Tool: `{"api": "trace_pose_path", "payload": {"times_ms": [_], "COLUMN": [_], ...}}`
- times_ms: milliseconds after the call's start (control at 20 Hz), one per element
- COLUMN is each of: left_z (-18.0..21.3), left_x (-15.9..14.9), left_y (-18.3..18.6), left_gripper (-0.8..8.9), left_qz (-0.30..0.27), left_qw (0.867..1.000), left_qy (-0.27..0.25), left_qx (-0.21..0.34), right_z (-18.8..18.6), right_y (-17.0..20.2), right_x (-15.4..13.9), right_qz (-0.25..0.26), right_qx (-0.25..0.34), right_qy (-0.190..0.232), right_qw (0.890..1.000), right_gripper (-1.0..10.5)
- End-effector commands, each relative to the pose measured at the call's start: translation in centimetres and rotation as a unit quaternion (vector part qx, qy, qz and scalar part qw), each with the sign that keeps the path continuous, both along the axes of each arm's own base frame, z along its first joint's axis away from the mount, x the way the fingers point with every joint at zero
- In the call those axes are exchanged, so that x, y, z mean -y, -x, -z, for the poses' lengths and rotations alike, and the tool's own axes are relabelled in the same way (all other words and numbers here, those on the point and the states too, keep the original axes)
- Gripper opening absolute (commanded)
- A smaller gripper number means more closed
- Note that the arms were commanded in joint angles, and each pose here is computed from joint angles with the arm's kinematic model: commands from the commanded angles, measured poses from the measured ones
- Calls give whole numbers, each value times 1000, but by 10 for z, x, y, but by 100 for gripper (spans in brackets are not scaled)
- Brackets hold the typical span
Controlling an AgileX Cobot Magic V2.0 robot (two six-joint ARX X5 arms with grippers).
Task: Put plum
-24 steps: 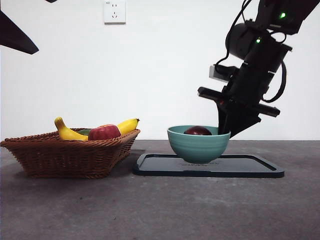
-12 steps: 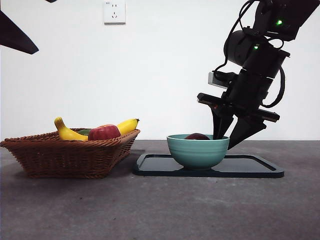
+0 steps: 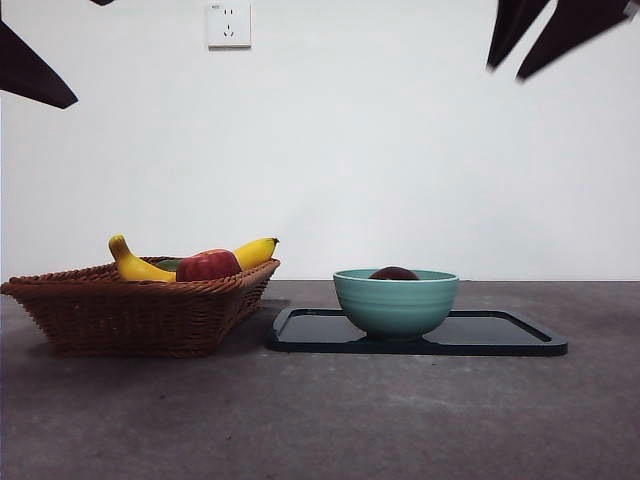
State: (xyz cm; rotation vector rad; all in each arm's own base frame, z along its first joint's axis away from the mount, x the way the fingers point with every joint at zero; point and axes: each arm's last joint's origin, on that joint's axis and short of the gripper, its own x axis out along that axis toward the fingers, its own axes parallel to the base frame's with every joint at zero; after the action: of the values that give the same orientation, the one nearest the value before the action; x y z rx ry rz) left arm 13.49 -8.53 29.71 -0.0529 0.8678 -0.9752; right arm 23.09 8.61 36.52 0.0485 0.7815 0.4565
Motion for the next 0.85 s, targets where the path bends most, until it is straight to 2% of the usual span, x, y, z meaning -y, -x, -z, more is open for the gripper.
{"api": "trace_pose_path", "payload": {"times_ms": [50, 400, 600, 850], "left_z": [-2, -2, -2, -2], "left_x": [1, 1, 1, 1], "left_y": [-1, -1, -1, -1], "left_gripper": [373, 373, 373, 373], "left_qz": [9, 9, 8, 8], "left_qw": [1000, 1000, 1000, 1000], "left_qy": [2, 2, 2, 2], "left_qx": [11, 10, 10, 10], "right_z": [-6, 30, 55, 61], "right_y": [22, 90, 109, 114], "right_x": [4, 21, 26, 28], "right_qz": [-17, -86, -111, -111], "right_qx": [21, 14, -4, -3], "right_qy": [-4, -57, -73, -74], "right_qw": [1000, 995, 991, 991], "right_gripper": [168, 168, 168, 168]}}
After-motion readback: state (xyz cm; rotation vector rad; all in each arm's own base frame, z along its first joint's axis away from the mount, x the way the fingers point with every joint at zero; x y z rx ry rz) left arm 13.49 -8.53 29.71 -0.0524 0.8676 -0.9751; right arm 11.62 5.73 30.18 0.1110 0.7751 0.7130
